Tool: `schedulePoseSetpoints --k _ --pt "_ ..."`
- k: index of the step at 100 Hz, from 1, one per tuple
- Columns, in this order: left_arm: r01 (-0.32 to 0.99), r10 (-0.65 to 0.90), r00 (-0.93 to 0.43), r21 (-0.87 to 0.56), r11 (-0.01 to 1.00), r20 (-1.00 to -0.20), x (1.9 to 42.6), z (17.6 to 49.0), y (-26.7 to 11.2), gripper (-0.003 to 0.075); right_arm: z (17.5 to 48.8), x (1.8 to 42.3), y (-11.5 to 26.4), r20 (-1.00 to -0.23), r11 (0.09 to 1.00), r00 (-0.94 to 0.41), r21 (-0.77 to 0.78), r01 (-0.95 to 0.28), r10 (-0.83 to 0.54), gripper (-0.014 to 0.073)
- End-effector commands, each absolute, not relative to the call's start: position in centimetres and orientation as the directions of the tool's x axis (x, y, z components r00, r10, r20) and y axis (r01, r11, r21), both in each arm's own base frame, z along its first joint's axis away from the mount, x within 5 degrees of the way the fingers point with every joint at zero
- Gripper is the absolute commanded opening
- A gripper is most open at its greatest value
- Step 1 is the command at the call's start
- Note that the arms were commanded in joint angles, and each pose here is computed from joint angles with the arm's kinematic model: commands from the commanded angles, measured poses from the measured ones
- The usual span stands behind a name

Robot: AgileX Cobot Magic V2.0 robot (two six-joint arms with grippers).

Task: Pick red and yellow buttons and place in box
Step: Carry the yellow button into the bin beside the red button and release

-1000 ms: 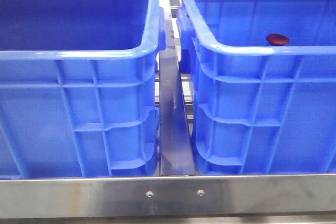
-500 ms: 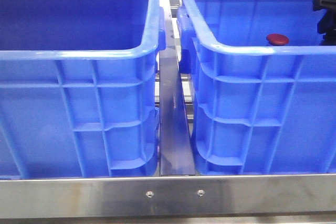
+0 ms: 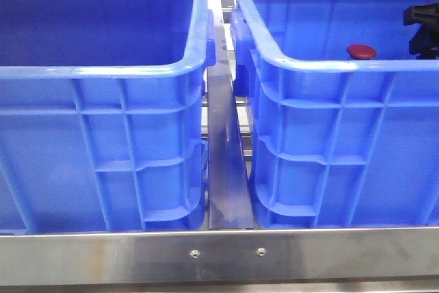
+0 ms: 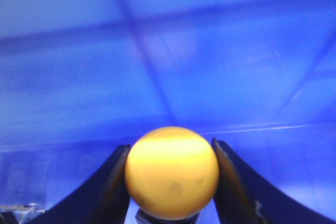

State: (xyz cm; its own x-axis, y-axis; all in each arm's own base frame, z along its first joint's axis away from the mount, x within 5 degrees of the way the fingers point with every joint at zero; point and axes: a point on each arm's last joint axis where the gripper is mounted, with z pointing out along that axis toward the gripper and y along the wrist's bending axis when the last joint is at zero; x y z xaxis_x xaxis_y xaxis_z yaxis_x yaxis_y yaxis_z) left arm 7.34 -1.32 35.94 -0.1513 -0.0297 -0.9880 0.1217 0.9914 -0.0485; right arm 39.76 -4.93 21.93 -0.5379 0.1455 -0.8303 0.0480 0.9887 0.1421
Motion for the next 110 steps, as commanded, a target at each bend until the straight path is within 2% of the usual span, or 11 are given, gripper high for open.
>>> schedulePoseSetpoints --k 1,32,44,61,69,85,110 --pt "0.101 -0.066 -0.062 -0.072 0.992 -0.996 7.4 37.4 -1.1 -0.0019 23.6 39.5 -4.7 -0.854 0.988 -0.501 0.152 0.012 0.138 0.0152" --pt "0.101 -0.066 -0.062 -0.072 0.992 -0.996 7.4 37.4 -1.1 -0.0019 21.7 38.4 -4.2 -0.818 0.983 -0.557 0.184 -0.010 0.147 0.0169" --pt "0.101 -0.066 -0.062 -0.072 0.992 -0.996 7.4 37.4 -1.1 -0.0019 21.6 38.4 -4.2 -0.817 0.983 -0.558 0.185 -0.012 0.147 0.0267" --pt "0.101 -0.066 -0.062 -0.072 0.992 -0.996 7.4 37.4 -1.1 -0.0019 21.6 38.4 -4.2 -0.817 0.983 -0.558 0.185 -0.012 0.147 0.0462" --pt "0.101 -0.066 -0.062 -0.072 0.992 -0.996 7.4 37.4 -1.1 -0.0019 21.8 38.3 -4.2 -0.820 0.983 -0.554 0.183 -0.010 0.146 0.0519" --pt "0.101 -0.066 -0.062 -0.072 0.992 -0.996 7.4 37.4 -1.1 -0.0019 23.5 37.7 -4.3 -0.844 0.987 -0.518 0.162 0.004 0.141 0.0542" --pt "0.101 -0.066 -0.062 -0.072 0.992 -0.996 7.4 37.4 -1.1 -0.0019 28.4 35.4 -4.2 -0.907 0.992 -0.404 0.129 0.009 0.121 0.0542"
